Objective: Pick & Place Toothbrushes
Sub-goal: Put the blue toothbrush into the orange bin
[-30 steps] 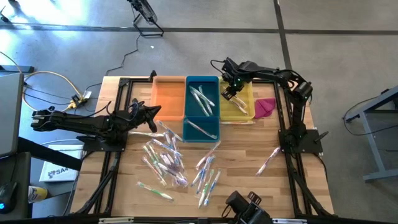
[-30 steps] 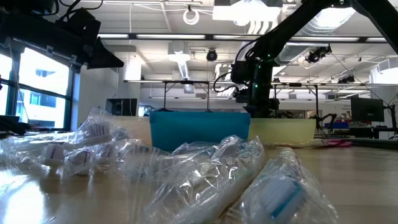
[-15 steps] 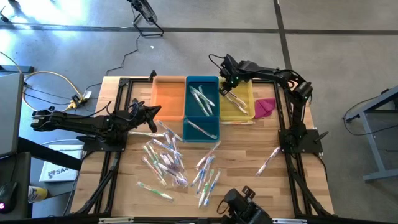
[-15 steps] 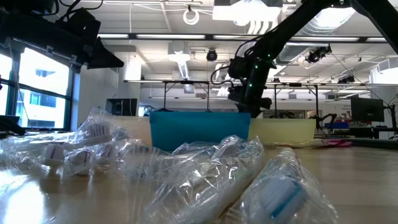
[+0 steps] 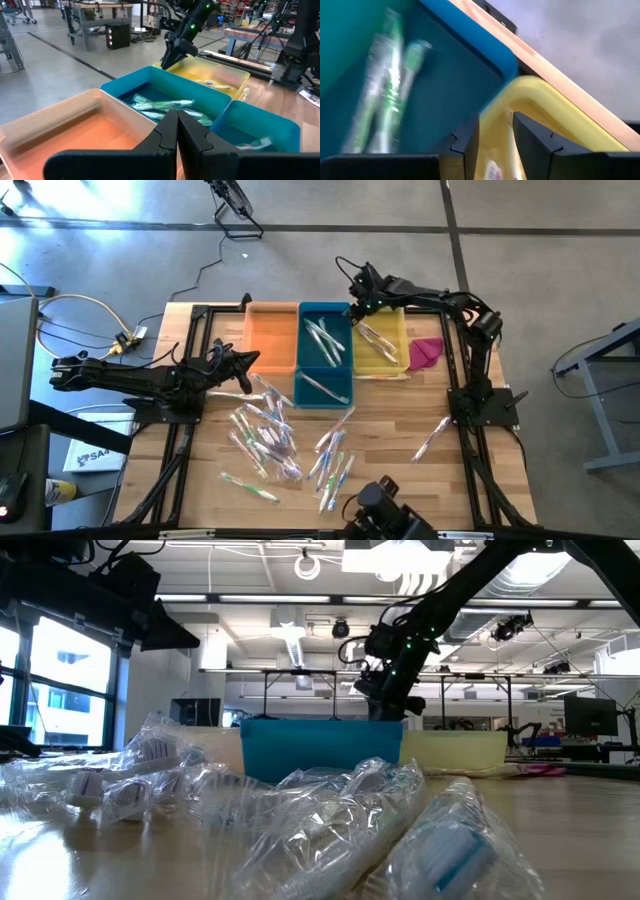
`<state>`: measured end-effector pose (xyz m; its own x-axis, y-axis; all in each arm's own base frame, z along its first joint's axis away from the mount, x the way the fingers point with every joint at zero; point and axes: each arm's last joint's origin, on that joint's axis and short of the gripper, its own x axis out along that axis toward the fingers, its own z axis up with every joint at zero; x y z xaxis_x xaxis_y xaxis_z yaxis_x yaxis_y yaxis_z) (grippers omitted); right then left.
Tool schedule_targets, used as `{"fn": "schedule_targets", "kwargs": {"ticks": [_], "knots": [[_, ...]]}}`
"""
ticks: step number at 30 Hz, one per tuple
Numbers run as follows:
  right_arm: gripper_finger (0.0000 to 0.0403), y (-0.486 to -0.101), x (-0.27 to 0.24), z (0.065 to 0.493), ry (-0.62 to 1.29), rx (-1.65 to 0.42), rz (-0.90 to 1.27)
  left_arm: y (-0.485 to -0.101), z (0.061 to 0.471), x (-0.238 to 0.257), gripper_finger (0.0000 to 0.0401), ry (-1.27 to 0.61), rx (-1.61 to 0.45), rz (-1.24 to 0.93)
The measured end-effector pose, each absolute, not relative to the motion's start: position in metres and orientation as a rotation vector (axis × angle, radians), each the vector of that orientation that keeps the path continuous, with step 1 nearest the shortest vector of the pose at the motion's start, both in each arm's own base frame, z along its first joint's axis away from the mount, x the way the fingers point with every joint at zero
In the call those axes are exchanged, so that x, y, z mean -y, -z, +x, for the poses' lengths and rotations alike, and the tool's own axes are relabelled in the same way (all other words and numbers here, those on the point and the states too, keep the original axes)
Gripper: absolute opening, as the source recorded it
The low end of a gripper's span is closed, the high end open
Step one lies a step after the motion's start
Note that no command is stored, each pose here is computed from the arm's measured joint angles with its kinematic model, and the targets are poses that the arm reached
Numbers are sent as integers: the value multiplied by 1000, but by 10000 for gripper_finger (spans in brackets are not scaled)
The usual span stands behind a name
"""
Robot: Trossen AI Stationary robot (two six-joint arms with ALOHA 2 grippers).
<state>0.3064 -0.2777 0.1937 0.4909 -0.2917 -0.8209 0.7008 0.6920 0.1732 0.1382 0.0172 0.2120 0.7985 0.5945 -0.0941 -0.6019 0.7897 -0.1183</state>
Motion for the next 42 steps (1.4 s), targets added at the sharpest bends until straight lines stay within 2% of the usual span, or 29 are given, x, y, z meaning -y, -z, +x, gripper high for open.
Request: {"fn": "schedule_targets", "kwargs": {"ticks": [5,10,15,20,26,33,42], "knots": [[111,-210,271,319,601,-746,478,-212,138,-17,0,-644,-53,-145],[111,-244,257,321,584,-642,408,-212,138,-17,0,-644,-54,-145],[111,-286,232,317,604,-562,308,-212,138,-17,0,-646,-55,-140],[111,-309,197,302,568,-508,233,-212,138,-17,0,-645,-64,-113],[111,-304,159,267,562,-425,258,-212,138,-17,0,-646,-64,-111],[111,-274,116,234,565,-241,304,-212,138,-17,0,-647,-64,-112],[111,-251,87,205,552,-96,253,-213,138,-17,0,-646,-55,-114]]}}
